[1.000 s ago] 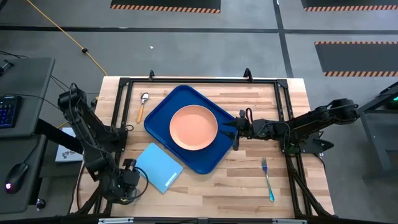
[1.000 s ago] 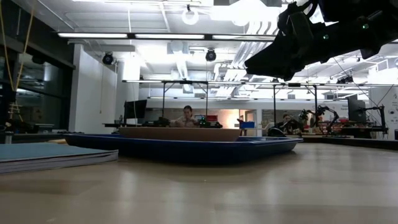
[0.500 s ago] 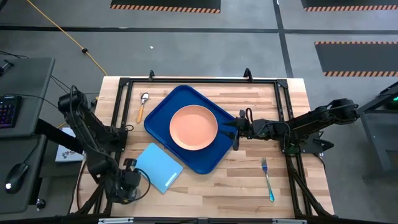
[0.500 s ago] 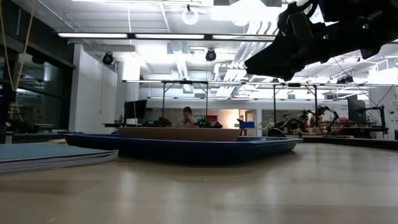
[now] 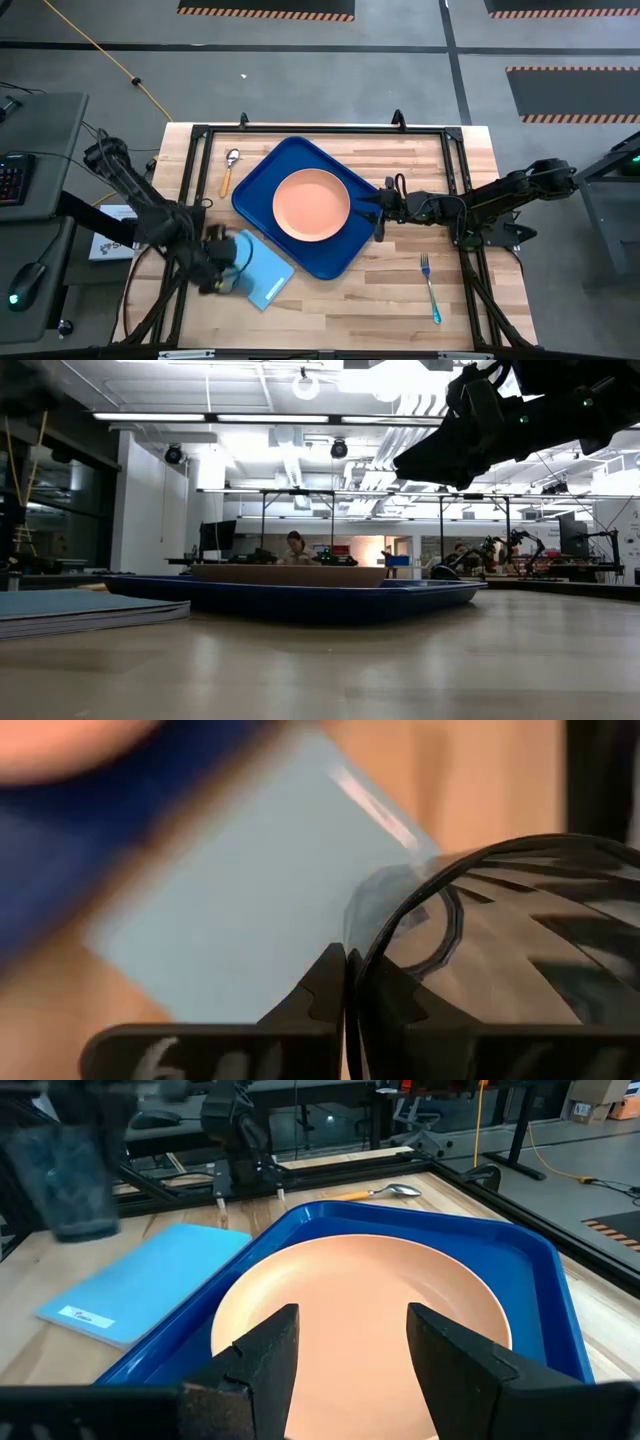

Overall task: Pick and place plate/cup/fork/spoon on tray
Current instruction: Put the blue glass on the blue serving tray to the top left of the light orange plate

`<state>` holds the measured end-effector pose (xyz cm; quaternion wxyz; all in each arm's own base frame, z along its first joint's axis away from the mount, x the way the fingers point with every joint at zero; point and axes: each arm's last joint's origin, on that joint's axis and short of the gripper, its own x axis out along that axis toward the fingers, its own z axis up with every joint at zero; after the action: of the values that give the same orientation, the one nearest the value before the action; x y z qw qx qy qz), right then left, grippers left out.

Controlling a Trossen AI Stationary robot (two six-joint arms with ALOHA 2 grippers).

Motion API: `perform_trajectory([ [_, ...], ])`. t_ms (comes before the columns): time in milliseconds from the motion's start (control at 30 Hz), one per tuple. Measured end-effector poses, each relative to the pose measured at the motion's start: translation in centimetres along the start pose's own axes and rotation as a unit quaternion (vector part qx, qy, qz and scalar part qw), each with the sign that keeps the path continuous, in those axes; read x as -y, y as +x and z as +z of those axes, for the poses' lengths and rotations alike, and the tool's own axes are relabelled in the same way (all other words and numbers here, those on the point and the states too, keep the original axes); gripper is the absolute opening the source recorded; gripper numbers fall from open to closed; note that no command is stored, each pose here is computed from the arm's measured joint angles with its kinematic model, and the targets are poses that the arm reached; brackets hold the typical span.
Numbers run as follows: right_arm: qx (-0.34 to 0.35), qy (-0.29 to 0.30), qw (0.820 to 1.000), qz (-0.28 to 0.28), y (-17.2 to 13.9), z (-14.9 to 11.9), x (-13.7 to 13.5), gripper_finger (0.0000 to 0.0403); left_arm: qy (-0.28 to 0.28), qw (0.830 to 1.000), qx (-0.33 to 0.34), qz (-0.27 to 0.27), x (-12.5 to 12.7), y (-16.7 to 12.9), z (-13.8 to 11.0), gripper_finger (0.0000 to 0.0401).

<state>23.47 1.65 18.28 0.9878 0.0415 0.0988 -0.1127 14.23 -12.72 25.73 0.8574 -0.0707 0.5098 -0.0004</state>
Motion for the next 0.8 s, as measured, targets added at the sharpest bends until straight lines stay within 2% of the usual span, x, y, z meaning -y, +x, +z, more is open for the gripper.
perform_trajectory([
  [67, 0.002, 0.001, 1.0, 0.0, 0.0, 0.0, 0.0, 0.0179, 0.029, 0.997, 0.047, 0.054, -1.2, -1.0, 1.7, 0.0004],
  [167, 0.004, 0.002, 1.0, 0.0, 0.0, 0.1, 0.0, 0.0179, 0.059, 0.979, 0.13, 0.146, -2.9, -2.8, 5.0, 0.0004],
  [233, 0.004, 0.004, 1.0, 0.001, 0.0, 0.1, 0.0, 0.0179, 0.046, 0.961, 0.175, 0.211, -4.5, -4.0, 7.3, 0.0003],
  [333, 0.004, 0.009, 1.0, 0.0, 0.0, 0.1, 0.0, 0.0179, 0.023, 0.944, 0.201, 0.259, -7.7, -5.4, 10.7, 0.0003],
  [433, 0.003, 0.01, 1.0, 0.0, 0.0, 0.1, 0.0, 0.0179, -0.007, 0.943, 0.209, 0.258, -11.9, -6.2, 13.4, 0.0003],
  [533, 0.0, 0.009, 1.0, 0.0, 0.0, 0.0, 0.0, 0.0179, -0.065, 0.949, 0.186, 0.247, -17.1, -5.6, 15.0, 0.0003],
  [667, 0.0, 0.009, 1.0, 0.0, 0.0, 0.0, 0.0, 0.0179, -0.157, 0.95, 0.12, 0.243, -24.1, -2.9, 15.6, 0.0003],
  [800, 0.0, 0.009, 1.0, -0.004, 0.0, 0.0, 0.0, 0.0179, -0.217, 0.948, 0.056, 0.227, -29.4, 0.5, 15.3, 0.0003],
])
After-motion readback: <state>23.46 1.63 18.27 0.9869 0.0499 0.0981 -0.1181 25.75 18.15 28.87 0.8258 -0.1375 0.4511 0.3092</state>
